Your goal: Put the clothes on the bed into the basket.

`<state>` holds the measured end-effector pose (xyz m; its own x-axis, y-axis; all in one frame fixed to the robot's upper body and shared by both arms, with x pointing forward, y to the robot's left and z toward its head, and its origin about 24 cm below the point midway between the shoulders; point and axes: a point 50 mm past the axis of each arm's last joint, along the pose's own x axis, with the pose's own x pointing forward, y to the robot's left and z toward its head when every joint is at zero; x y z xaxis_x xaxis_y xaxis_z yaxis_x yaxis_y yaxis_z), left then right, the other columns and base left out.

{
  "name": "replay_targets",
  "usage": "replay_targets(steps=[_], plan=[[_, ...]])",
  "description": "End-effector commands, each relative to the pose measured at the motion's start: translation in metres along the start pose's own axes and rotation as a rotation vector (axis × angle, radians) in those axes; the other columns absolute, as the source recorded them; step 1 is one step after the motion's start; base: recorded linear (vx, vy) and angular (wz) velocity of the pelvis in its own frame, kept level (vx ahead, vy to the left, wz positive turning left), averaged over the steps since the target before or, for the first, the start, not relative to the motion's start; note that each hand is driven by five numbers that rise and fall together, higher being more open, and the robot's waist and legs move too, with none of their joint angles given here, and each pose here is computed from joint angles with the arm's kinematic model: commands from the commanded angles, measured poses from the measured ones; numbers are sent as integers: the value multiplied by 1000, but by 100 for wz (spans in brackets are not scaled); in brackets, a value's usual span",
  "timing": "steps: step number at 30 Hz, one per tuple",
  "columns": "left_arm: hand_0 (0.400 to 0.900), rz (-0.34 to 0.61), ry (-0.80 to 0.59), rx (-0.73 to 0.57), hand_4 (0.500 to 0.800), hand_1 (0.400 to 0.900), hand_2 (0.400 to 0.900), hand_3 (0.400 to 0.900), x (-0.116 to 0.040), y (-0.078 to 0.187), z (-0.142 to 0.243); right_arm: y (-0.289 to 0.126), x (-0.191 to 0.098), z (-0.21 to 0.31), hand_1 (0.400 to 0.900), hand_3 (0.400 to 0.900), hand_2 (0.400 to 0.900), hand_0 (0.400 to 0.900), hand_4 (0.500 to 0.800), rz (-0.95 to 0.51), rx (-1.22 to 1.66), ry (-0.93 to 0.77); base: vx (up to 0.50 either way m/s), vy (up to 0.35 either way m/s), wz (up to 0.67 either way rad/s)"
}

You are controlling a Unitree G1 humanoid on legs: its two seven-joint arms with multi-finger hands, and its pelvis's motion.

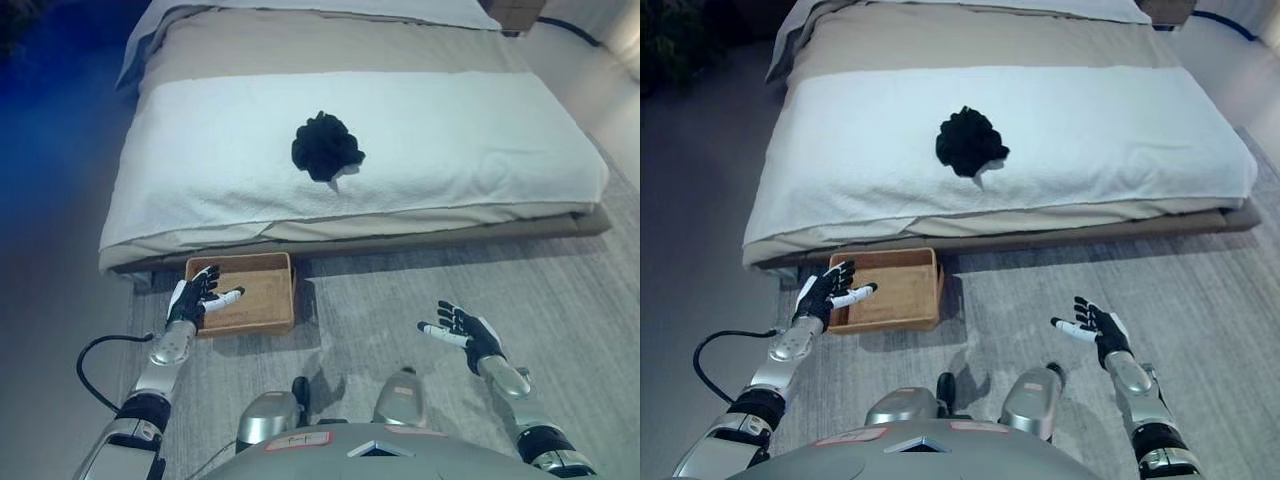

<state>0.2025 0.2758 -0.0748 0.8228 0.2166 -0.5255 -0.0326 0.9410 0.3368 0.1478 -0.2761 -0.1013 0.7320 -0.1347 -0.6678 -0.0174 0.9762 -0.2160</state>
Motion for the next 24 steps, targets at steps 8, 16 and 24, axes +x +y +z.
replay_targets(steps=[8, 16, 24], plan=[[900, 84, -217, 35, 800, 900, 900, 900, 1, 32, 44, -29, -4, 25, 900, 900, 900, 900, 800, -98, 62, -152, 247, -8, 39], [900, 80, -201, 11, 800, 900, 900, 900, 0, 24, 40, -33, -10, 10, 900, 900, 900, 900, 800, -115, 67, -108, 202, -102, 18], [900, 62, -227, -71, 800, 900, 900, 900, 4, 13, 48, -58, -13, 11, 900, 900, 900, 900, 800, -168, 10, -80, 176, -185, -5]])
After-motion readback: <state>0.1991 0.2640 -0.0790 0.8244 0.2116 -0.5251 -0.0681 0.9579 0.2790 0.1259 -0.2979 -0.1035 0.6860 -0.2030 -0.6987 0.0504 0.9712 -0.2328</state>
